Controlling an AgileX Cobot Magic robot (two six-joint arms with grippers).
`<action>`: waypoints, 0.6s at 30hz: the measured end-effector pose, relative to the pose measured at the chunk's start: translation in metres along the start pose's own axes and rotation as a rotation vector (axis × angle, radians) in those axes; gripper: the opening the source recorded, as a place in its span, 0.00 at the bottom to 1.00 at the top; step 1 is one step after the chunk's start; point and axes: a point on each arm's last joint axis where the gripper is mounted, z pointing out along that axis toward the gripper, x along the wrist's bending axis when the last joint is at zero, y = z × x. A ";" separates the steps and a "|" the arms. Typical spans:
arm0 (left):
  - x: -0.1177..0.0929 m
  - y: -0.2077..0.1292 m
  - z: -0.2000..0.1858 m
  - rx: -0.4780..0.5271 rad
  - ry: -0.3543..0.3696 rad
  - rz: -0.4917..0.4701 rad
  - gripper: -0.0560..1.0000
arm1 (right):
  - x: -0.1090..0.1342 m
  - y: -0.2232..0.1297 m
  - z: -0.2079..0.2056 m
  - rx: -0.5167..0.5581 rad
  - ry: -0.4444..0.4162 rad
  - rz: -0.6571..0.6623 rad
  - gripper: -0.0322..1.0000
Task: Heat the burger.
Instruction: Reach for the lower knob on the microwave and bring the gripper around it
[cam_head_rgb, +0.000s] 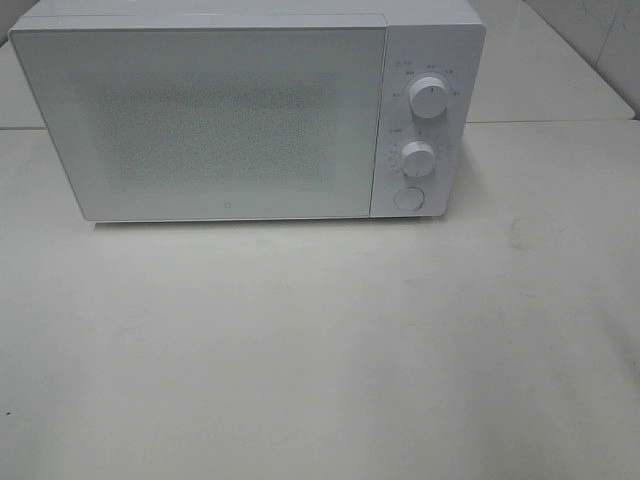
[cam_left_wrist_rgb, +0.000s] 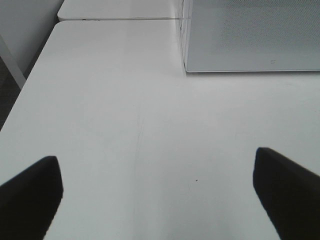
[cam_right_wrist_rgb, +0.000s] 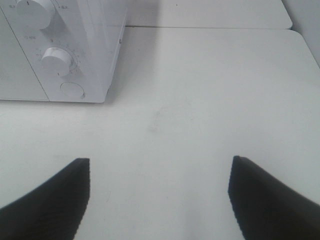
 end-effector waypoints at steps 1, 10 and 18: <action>0.000 0.000 0.000 0.000 0.000 0.000 0.98 | 0.001 0.002 0.007 -0.010 0.003 -0.001 0.75; 0.000 0.000 0.000 0.000 0.000 0.000 0.98 | 0.002 0.009 0.037 -0.033 0.016 -0.003 0.75; 0.000 0.000 0.000 0.000 0.000 0.000 0.98 | 0.005 0.018 0.065 -0.135 0.035 -0.003 0.75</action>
